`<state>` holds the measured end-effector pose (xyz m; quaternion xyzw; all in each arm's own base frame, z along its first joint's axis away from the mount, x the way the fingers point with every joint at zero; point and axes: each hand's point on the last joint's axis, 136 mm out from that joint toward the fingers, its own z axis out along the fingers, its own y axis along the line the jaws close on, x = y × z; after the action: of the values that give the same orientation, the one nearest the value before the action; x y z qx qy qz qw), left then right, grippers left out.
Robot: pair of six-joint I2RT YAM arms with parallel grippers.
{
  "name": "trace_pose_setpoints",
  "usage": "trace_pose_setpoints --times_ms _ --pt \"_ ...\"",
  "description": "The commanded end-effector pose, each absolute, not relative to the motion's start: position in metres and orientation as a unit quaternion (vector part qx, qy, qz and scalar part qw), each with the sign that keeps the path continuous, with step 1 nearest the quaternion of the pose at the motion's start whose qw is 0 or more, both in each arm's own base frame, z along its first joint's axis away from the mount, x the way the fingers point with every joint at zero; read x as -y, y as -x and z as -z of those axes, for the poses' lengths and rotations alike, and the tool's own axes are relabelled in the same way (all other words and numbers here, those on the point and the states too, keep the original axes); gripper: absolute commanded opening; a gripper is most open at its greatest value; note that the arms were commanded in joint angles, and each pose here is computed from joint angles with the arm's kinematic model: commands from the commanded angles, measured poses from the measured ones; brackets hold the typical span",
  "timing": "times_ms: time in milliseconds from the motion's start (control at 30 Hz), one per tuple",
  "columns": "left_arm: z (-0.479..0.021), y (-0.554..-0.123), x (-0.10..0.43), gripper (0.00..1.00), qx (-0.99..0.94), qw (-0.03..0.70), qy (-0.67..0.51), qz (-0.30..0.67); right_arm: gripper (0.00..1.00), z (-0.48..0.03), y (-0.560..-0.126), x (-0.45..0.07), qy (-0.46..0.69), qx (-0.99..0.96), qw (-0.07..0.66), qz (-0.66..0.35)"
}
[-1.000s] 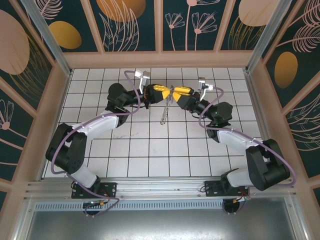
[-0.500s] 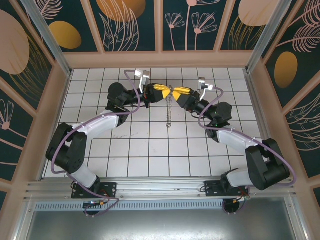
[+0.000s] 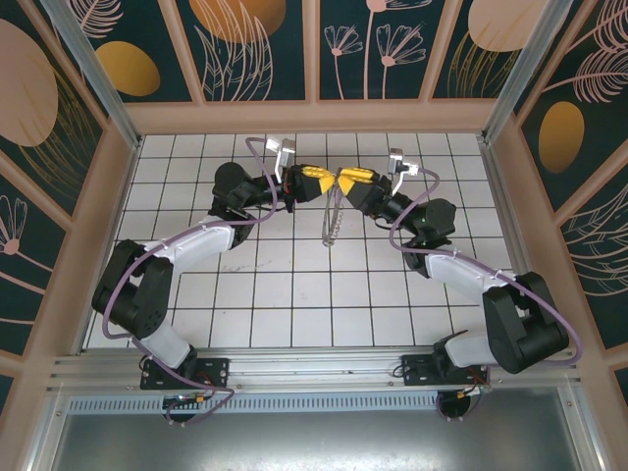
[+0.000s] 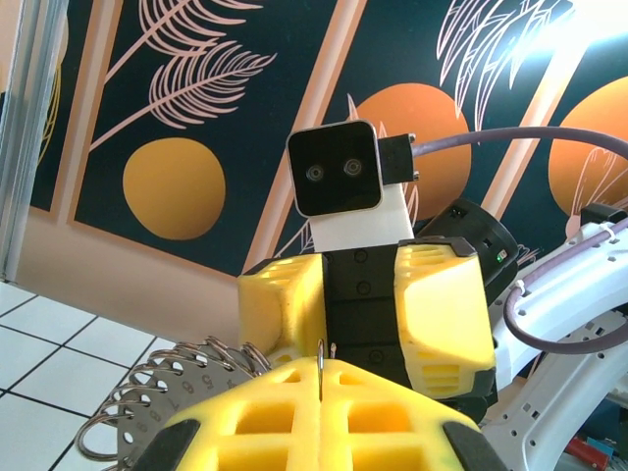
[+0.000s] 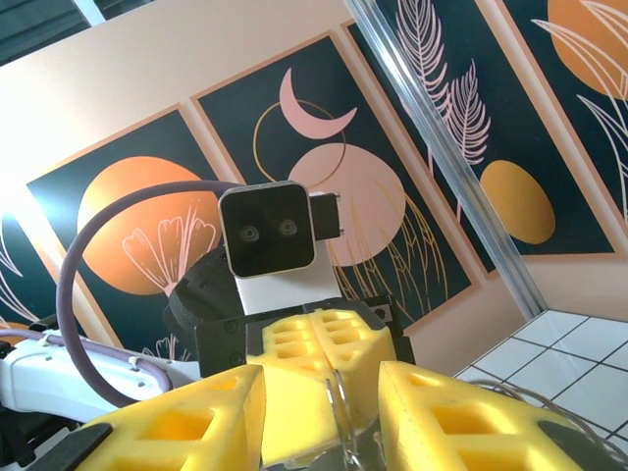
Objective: Put the keys on the keyring
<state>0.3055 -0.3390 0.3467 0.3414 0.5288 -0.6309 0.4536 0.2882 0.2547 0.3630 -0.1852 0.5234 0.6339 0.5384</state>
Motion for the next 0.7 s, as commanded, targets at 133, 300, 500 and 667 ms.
trace_pose_setpoints --times_ms 133,300,500,667 --pt "-0.370 -0.301 0.336 0.00 -0.492 0.481 -0.358 0.631 0.34 -0.379 -0.282 -0.258 0.203 -0.495 0.554 -0.638" --pt "-0.372 -0.300 0.335 0.00 -0.490 0.482 -0.359 0.631 0.34 -0.369 -0.284 -0.258 0.196 -0.504 0.550 -0.636" --pt "-0.373 -0.300 0.335 0.00 -0.490 0.483 -0.359 0.631 0.27 -0.363 -0.283 -0.259 0.194 -0.510 0.544 -0.637" --pt "-0.375 -0.301 0.335 0.00 -0.489 0.486 -0.358 0.630 0.26 -0.357 -0.282 -0.259 0.193 -0.515 0.539 -0.638"
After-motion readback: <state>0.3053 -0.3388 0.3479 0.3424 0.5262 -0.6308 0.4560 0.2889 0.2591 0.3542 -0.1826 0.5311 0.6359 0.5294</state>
